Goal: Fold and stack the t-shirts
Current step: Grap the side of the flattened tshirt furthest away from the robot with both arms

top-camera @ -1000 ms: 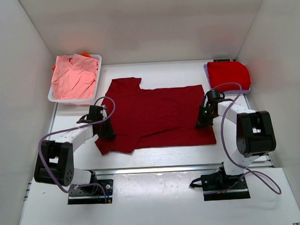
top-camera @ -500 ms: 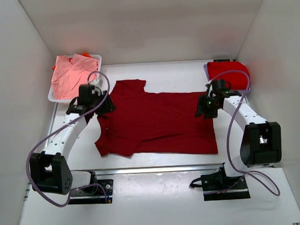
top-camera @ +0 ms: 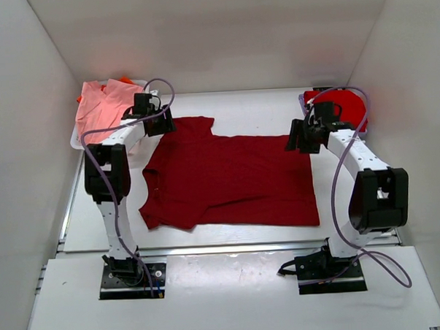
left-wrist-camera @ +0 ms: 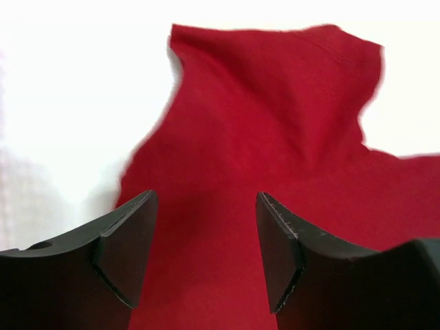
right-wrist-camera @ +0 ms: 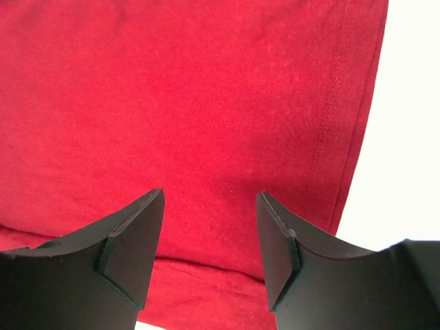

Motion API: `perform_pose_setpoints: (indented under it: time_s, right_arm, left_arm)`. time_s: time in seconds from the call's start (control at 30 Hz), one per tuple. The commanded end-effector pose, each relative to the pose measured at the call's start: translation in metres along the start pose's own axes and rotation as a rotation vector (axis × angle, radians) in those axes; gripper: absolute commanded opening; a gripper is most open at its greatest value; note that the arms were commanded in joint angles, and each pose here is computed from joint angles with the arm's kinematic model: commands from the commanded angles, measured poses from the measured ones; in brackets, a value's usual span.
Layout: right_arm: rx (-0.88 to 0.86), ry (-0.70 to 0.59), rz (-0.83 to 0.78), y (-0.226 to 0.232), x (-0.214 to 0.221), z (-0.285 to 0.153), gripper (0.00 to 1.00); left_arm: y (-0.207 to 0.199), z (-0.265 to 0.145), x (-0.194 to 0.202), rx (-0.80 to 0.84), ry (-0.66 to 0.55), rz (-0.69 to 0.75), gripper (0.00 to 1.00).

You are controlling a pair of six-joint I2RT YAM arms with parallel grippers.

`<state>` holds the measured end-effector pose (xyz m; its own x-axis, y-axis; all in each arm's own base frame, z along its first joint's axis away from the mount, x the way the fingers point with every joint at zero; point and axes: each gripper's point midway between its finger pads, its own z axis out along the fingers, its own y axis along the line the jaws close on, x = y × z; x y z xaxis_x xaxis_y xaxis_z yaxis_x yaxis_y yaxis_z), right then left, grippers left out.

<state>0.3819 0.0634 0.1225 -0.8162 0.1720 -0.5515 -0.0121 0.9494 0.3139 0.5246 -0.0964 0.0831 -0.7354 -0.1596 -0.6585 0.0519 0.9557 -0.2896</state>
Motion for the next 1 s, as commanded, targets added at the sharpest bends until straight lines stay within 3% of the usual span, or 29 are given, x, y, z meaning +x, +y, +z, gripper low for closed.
perform_pose_setpoints:
  time_s: [0.0, 0.33, 0.7, 0.8, 0.83, 0.87, 0.9, 0.97]
  right_arm:
    - [-0.002, -0.031, -0.028, 0.001, -0.013, 0.009, 0.53]
    - [0.022, 0.002, -0.01, -0.013, -0.017, 0.032, 0.54]
    - [0.052, -0.047, 0.025, -0.031, -0.039, 0.031, 0.54]
    - [0.086, -0.064, 0.051, -0.047, -0.043, 0.041, 0.56]
    - [0.092, -0.065, 0.066, -0.052, -0.044, 0.044, 0.58]
    - [0.101, -0.06, 0.081, -0.059, -0.043, 0.049, 0.6]
    - [0.12, -0.065, 0.097, -0.063, -0.046, 0.054, 0.63]
    - [0.142, -0.079, 0.109, -0.072, -0.052, 0.062, 0.67]
  left_arm:
    - [-0.003, -0.003, -0.051, -0.001, -0.128, 0.054, 0.7]
    - [-0.002, 0.036, -0.073, 0.002, -0.131, 0.085, 0.71]
    - [-0.002, 0.066, -0.049, -0.021, -0.036, 0.094, 0.7]
    - [-0.009, 0.067, -0.041, 0.005, -0.014, 0.093, 0.61]
    - [-0.011, 0.067, -0.039, 0.023, -0.012, 0.089, 0.45]
    - [-0.013, 0.067, -0.037, 0.043, -0.006, 0.082, 0.16]
    - [-0.016, 0.067, -0.037, 0.064, -0.006, 0.071, 0.03]
    - [-0.016, 0.065, -0.037, 0.098, -0.012, 0.038, 0.0]
